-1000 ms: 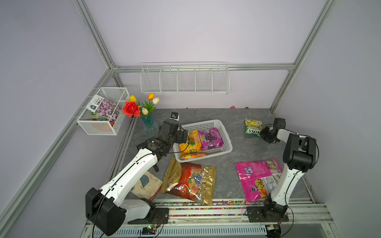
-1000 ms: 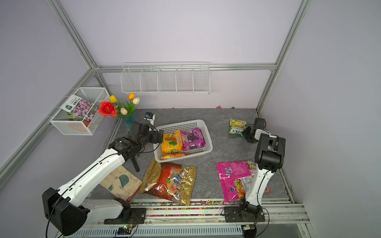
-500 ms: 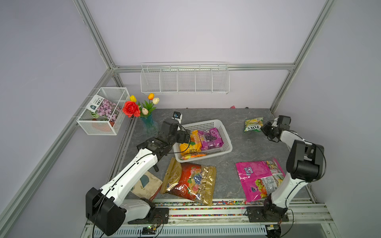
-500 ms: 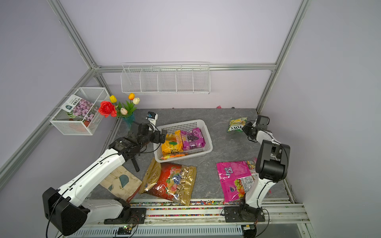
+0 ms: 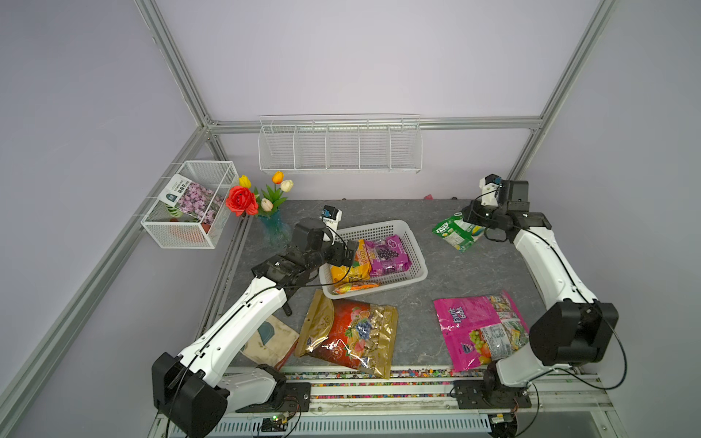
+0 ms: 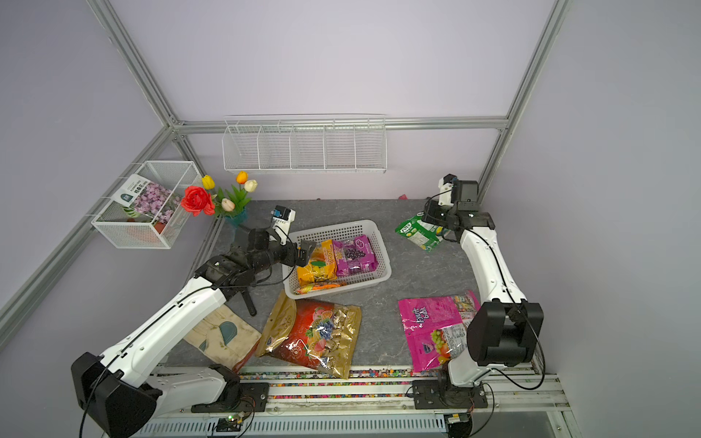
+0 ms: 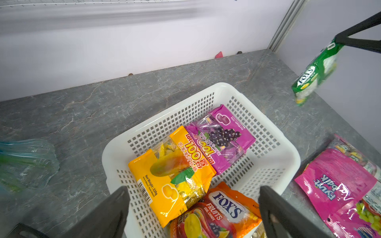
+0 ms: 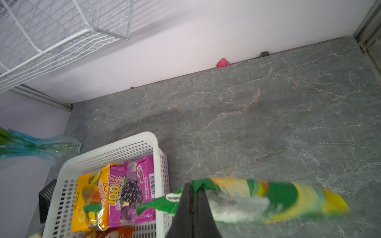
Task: Put the candies in the basket
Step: Pick up the candy at the center of the board, then place the candy in the basket.
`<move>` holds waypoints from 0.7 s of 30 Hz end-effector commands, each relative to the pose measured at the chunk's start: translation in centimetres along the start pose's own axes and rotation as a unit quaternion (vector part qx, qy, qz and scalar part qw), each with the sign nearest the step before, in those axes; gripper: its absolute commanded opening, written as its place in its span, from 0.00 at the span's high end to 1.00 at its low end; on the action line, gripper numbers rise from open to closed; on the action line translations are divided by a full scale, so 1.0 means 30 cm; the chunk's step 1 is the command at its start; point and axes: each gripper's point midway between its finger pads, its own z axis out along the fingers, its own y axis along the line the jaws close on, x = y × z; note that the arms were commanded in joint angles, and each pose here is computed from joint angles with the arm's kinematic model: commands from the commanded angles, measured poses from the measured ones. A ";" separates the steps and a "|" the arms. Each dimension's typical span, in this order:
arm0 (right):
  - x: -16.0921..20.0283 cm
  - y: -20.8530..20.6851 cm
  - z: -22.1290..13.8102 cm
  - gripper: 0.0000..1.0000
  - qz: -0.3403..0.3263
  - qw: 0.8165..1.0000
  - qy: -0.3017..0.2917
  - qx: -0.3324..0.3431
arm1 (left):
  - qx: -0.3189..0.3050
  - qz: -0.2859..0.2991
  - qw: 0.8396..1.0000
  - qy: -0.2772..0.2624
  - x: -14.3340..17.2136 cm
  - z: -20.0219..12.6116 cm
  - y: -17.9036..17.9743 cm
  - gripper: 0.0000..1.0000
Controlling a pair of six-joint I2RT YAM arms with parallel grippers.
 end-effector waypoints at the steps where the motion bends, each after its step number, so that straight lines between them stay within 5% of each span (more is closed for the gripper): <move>1: 0.030 0.029 -0.075 1.00 -0.020 0.999 0.020 0.025 | 0.042 0.003 0.999 0.004 0.025 -0.009 -0.043 0.00; 5: 0.049 0.120 -0.092 1.00 0.010 1.000 0.008 0.011 | 0.101 0.047 0.994 0.009 0.066 0.009 -0.105 0.04; 12: 0.113 0.118 -0.155 1.00 0.180 0.979 -0.029 0.095 | 0.073 0.029 0.995 0.058 0.150 0.069 -0.066 0.05; 21: 0.239 0.333 -0.152 1.00 0.182 0.982 -0.024 0.051 | 0.053 0.016 0.995 0.078 0.182 0.084 -0.042 0.04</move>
